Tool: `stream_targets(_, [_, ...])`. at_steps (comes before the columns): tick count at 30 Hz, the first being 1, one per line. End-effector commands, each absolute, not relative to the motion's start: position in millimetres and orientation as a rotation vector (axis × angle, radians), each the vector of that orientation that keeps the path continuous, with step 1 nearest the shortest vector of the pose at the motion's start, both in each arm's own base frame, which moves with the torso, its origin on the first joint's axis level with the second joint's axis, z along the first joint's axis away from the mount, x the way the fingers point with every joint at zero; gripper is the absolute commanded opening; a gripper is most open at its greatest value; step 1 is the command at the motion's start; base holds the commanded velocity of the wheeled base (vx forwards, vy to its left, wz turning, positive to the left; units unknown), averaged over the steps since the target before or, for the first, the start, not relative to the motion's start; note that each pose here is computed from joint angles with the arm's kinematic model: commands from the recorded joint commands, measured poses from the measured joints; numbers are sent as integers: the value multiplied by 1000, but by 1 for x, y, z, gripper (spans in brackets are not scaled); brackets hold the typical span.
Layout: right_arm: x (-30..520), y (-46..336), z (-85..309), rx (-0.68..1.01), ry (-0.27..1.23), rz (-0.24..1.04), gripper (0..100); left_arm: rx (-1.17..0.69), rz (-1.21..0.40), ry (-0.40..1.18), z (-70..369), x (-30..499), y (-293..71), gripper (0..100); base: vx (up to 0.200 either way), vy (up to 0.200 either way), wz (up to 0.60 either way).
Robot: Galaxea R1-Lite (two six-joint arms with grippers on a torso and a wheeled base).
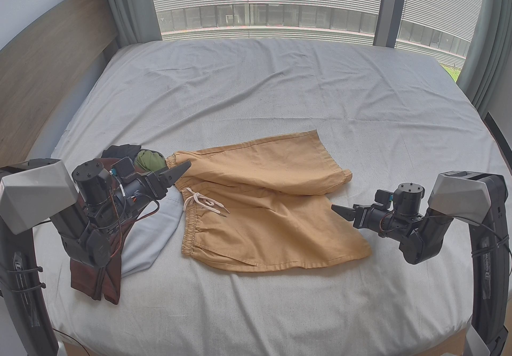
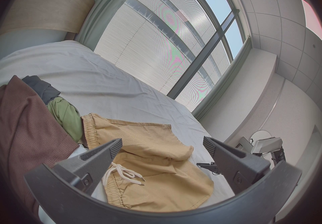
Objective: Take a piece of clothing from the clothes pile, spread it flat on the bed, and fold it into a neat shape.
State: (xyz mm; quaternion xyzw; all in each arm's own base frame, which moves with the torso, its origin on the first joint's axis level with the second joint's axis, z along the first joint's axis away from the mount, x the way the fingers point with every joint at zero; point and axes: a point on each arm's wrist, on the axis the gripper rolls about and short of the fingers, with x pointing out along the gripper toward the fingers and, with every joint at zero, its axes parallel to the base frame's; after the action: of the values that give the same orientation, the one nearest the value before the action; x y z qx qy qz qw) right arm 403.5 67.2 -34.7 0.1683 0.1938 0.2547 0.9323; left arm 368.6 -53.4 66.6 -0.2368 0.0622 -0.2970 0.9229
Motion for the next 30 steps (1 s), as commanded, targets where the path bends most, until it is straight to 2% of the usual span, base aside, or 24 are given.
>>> stream_targets(1, [397, 65, -43, 342, 458, 509, 100, -489, -604, 141, 61, 370, -53, 100, 0, 0, 0])
stream_targets(12, [392, 68, -48, 314, 486, 519, 100, -489, -605, 143, 60, 370, -54, 100, 0, 0, 0])
stream_targets(13, [392, 68, -48, 314, 486, 519, 0, -489, -605, 143, 60, 370, -54, 100, 0, 0, 0])
stream_targets(24, [385, 71, -49, 314, 509, 532, 0, -490, -605, 151, 57, 371, -54, 100, 0, 0, 0])
stream_targets(30, [369, 74, -30, 292, 520, 550, 0, -491, -604, 155, 55, 371, -54, 100, 0, 0, 0])
